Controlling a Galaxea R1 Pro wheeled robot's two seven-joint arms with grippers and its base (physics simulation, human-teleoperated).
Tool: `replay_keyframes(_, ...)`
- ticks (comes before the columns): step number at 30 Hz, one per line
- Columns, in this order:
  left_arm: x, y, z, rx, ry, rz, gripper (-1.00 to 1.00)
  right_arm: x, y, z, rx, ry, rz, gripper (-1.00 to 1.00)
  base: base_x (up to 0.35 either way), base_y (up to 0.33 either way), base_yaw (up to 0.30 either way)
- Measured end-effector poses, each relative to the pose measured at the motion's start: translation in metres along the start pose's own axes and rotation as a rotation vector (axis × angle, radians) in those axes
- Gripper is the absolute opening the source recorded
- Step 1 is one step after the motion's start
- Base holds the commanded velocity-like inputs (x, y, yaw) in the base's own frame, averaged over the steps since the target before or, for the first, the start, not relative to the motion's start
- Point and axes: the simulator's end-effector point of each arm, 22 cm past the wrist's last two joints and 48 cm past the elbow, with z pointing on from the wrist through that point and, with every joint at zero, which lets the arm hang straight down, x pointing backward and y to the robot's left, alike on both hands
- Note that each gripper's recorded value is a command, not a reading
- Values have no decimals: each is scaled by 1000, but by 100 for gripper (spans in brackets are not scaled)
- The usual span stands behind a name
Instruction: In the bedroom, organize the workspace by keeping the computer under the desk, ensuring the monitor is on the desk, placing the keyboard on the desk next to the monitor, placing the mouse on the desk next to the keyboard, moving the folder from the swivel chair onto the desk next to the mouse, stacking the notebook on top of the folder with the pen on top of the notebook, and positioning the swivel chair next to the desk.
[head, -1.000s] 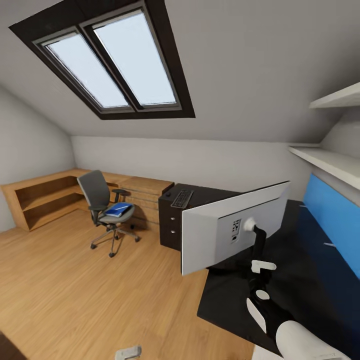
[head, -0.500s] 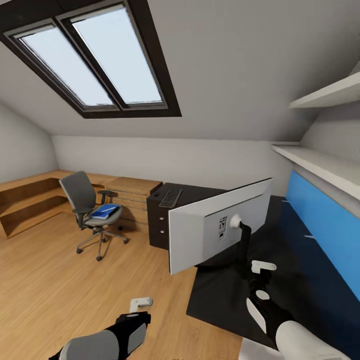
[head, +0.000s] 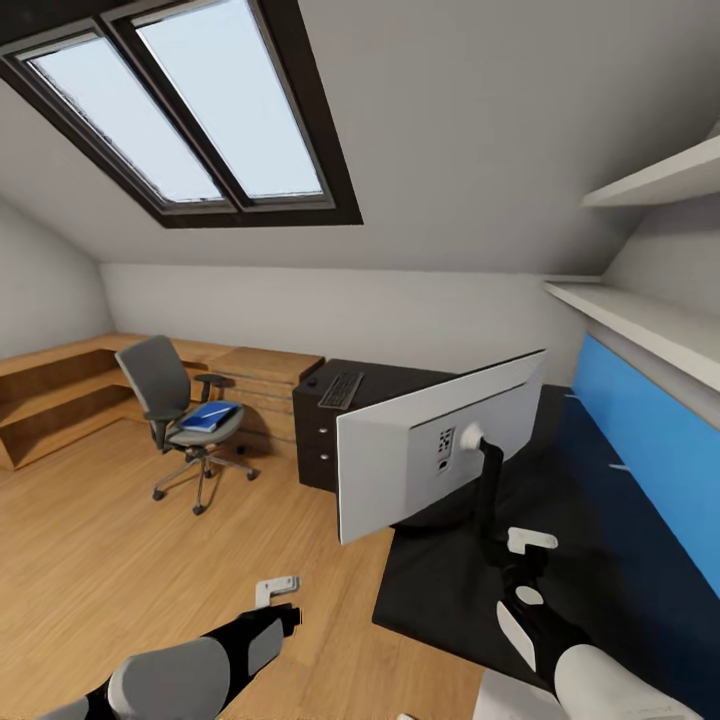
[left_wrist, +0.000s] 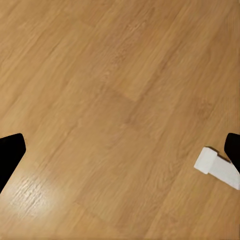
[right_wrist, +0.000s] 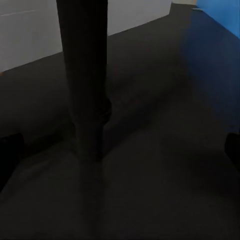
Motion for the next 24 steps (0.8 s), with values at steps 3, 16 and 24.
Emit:
replay_keyframes(3, -3, 4, 2, -4, -15, -16, 100, 3, 0, 1, 0, 4, -1, 100, 0, 0, 0)
replay_keyframes(16, -5, 6, 8, -13, -48, -63, 100, 14, -4, 4, 6, 22, -12, 100, 0, 0, 0)
replay_keyframes(24, 0, 6, 12, -15, -36, -63, 100, 20, -9, 7, 12, 31, -19, 100, 0, 0, 0)
